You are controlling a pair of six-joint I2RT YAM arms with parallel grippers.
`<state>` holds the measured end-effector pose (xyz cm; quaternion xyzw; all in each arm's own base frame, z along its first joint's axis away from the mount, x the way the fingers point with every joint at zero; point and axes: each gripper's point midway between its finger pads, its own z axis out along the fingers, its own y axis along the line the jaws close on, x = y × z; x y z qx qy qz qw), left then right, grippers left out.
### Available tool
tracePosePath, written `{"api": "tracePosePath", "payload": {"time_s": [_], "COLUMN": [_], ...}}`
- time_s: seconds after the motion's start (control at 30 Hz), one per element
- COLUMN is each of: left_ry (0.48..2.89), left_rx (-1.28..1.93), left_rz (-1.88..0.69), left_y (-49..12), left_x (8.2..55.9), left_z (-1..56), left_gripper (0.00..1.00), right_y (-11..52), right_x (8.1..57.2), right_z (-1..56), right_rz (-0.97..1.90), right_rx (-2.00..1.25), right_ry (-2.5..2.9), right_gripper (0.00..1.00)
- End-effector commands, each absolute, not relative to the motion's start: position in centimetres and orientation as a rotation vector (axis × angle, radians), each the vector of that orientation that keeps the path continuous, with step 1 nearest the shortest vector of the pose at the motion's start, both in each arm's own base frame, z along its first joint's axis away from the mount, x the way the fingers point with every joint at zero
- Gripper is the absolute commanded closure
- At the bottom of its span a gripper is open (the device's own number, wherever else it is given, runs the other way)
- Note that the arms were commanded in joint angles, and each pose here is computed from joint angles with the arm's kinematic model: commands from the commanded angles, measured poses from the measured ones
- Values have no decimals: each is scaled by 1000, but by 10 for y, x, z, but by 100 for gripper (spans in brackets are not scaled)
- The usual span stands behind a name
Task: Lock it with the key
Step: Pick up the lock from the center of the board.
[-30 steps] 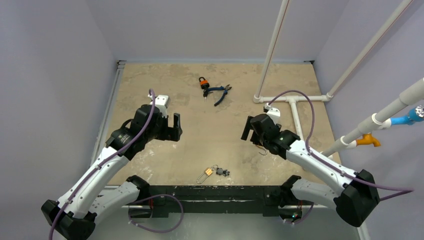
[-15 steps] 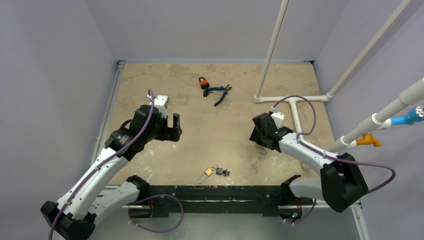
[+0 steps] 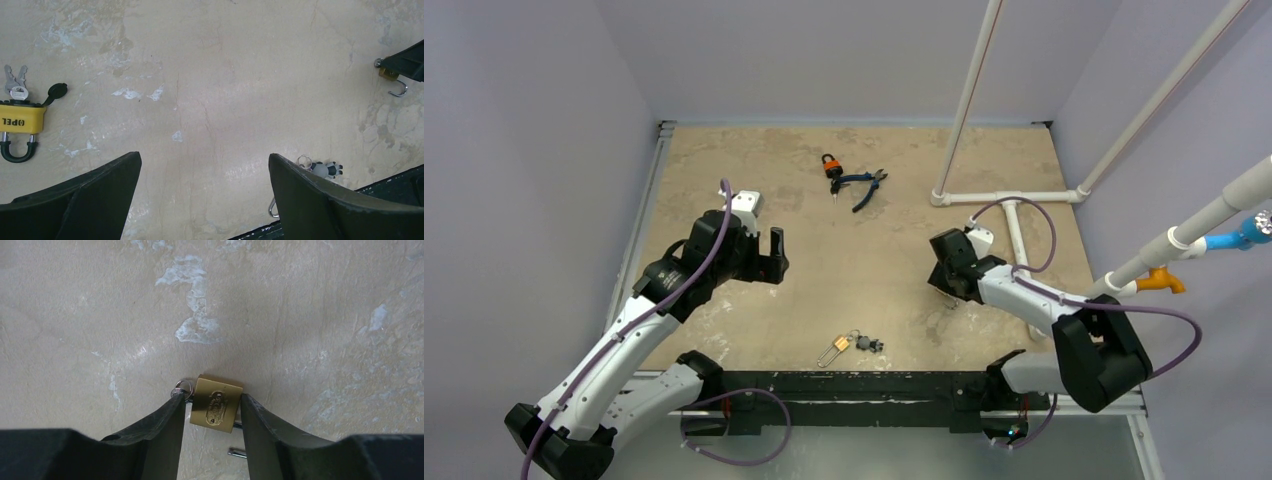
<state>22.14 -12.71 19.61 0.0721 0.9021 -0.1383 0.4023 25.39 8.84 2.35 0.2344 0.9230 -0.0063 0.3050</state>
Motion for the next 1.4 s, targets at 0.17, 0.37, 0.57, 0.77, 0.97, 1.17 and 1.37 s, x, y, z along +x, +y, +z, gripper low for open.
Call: {"api": "tracePosePath", "payload": {"time_s": [0.17,0.37,0.57,0.77,0.97,1.17,1.37], "left_ry": [2223,2229,2244,2290,2271,2231,2155], "left_rx": [181,208,302,386,424,421,298], "left_rz": [-389,-418,-526,-692,-899,-1052,-1073], "left_y": [-132,-137,-156,-184,-213,-230,-228], "left_x": [225,223,217,211,205,199,204], "left_z": [214,212,208,205,229,247,251], "left_gripper": [0,0,2,10,26,46,49], "right_y": [95,103,148,224,291,319,336], "right_x": [264,266,278,266,241,240,244], "right_z": [24,33,81,148,211,254,276], "right_rz": [21,74,375,676,880,995,1102], "right_rx": [618,549,343,48,-175,-183,-50], "right_ry": [2428,2434,2371,2258,2091,1993,1998], "right_gripper": [63,100,100,100,100,100,100]}}
